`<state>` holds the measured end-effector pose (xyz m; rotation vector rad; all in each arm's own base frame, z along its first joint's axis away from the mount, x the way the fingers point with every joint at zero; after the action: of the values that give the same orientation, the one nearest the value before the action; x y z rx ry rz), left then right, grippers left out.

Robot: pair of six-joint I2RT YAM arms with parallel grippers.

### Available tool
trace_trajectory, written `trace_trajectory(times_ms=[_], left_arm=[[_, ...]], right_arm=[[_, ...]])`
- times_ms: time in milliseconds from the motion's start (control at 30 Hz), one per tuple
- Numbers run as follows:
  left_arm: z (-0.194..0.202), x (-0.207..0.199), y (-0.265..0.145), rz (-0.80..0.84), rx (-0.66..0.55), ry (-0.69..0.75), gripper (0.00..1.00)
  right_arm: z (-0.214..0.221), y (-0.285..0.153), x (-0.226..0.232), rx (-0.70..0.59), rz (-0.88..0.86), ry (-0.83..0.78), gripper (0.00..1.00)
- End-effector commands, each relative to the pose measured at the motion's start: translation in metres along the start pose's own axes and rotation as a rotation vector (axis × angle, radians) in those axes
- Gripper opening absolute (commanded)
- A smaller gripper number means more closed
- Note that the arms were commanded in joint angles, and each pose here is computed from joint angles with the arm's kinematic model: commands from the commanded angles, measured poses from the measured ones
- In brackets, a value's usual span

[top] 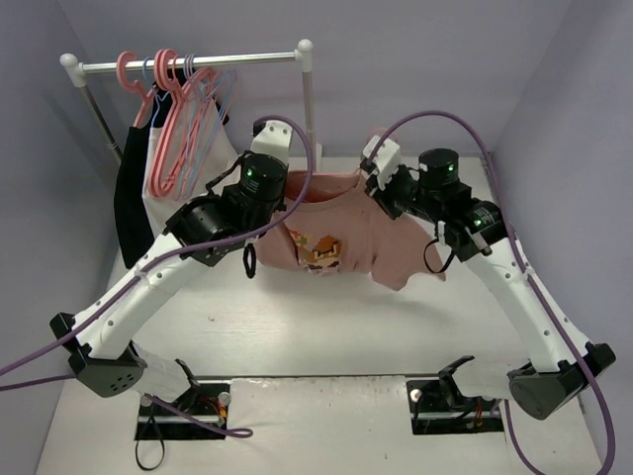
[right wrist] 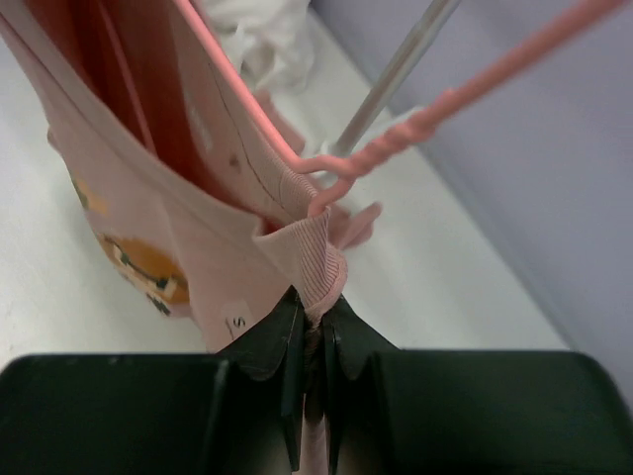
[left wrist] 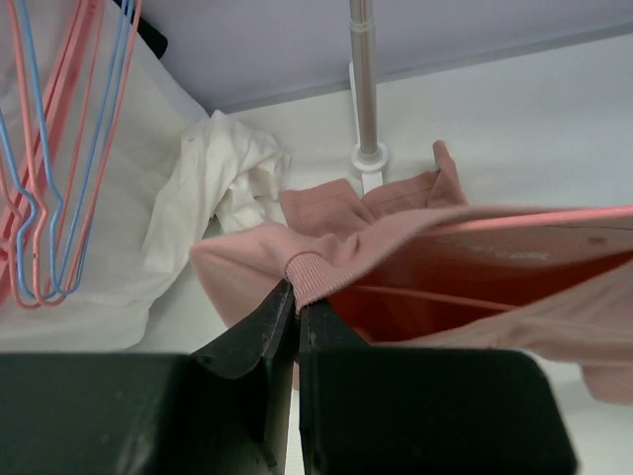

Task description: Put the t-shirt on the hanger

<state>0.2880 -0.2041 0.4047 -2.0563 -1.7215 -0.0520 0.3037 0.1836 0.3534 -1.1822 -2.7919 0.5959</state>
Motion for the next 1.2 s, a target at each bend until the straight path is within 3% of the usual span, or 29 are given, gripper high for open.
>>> trace_trajectory(times_ms=[0, 200, 300, 500, 700, 933, 1167], left_arm=[[-0.065, 0.021, -0.027, -0.065, -0.162, -0.062, 0.0], [-0.14, 0.046, -0.078, -0.085, -0.356, -0.088, 0.0], [-0.151, 0.05, -0.093, -0.068, -0.398, -0.115, 0.0], [-0.124, 0.019, -0.081, 0.043, -0.342, -0.131, 0.0], [-0.061, -0.031, -0.051, 0.142, -0.195, -0.088, 0.0], [-0.01, -0.053, -0.034, 0.162, -0.093, -0.024, 0.0], [-0.015, -0.034, -0.038, 0.154, -0.123, 0.003, 0.0]], right_arm=[[-0.131, -0.053, 0.006, -0.416, -0.049, -0.094, 0.0], [-0.215, -0.093, 0.014, -0.625, -0.11, -0.139, 0.0], [-0.222, -0.094, 0.015, -0.644, -0.117, -0.142, 0.0], [-0.148, -0.041, 0.027, -0.508, -0.199, -0.107, 0.0], [-0.063, -0.025, 0.047, -0.479, -0.246, -0.049, 0.0], [-0.056, -0.031, 0.05, -0.498, -0.258, -0.05, 0.0], [-0.072, -0.045, 0.059, -0.54, -0.329, -0.072, 0.0]])
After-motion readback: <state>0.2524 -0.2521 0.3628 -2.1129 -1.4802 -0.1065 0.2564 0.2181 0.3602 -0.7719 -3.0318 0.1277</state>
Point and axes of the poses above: each gripper's point midway between its finger pads, its own y axis out along the fingers, its own x axis along the line the jaws close on, z = x × y, the point moved 3 cm from there along -y, back along the fingers, and after that the axes turned 14 degrees about y, right-handed, at the moved point
